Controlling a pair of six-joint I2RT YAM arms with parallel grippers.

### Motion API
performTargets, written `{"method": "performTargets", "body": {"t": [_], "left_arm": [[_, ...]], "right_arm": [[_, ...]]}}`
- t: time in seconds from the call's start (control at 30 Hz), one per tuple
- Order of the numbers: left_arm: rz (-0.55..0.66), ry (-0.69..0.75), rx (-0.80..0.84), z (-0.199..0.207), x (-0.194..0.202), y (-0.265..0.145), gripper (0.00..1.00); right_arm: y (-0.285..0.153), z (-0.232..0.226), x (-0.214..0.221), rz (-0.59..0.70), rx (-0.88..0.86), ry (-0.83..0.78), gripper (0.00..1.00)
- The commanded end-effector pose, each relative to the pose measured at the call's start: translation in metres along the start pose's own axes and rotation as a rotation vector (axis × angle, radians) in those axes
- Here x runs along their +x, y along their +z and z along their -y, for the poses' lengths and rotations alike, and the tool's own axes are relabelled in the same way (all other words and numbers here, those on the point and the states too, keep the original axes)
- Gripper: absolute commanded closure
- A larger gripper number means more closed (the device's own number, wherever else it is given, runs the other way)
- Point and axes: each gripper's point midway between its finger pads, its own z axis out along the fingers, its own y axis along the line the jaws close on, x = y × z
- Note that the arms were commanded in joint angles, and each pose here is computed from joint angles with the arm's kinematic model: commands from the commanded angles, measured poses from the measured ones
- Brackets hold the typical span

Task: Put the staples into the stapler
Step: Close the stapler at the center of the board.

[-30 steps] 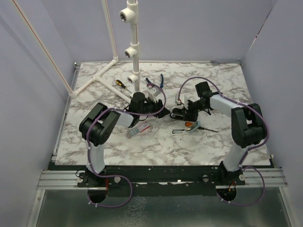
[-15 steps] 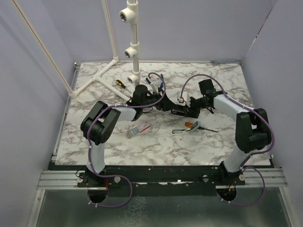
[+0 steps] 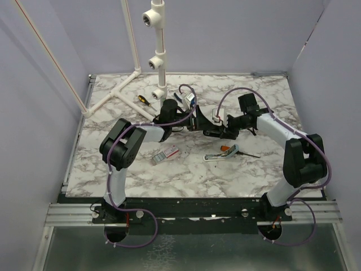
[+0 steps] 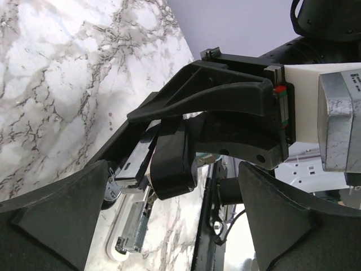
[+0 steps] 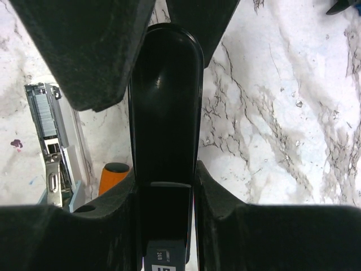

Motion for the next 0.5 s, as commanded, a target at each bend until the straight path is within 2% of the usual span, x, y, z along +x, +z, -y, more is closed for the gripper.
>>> {"method": "performTargets", "body": {"t": [0.0, 0.23, 0.47], "left_arm": [[-0.022, -0.014, 0.013, 0.0, 0.001, 0.001, 0.01], [-0.05, -0.049, 0.021, -0.003, 0.007, 0.001, 0.01], [-0.017, 0.007, 0.023, 0.0, -0.008, -0.002, 0.01]], "right_arm": [[-0.011, -0.006, -0.02, 0.074, -0.013, -0.038, 0.97], [-0.014, -0.005, -0.029, 0.104, -0.01, -0.037, 0.97], [-0.009, -0.015, -0.017, 0.074, -0.055, -0.031, 0.97]]}}
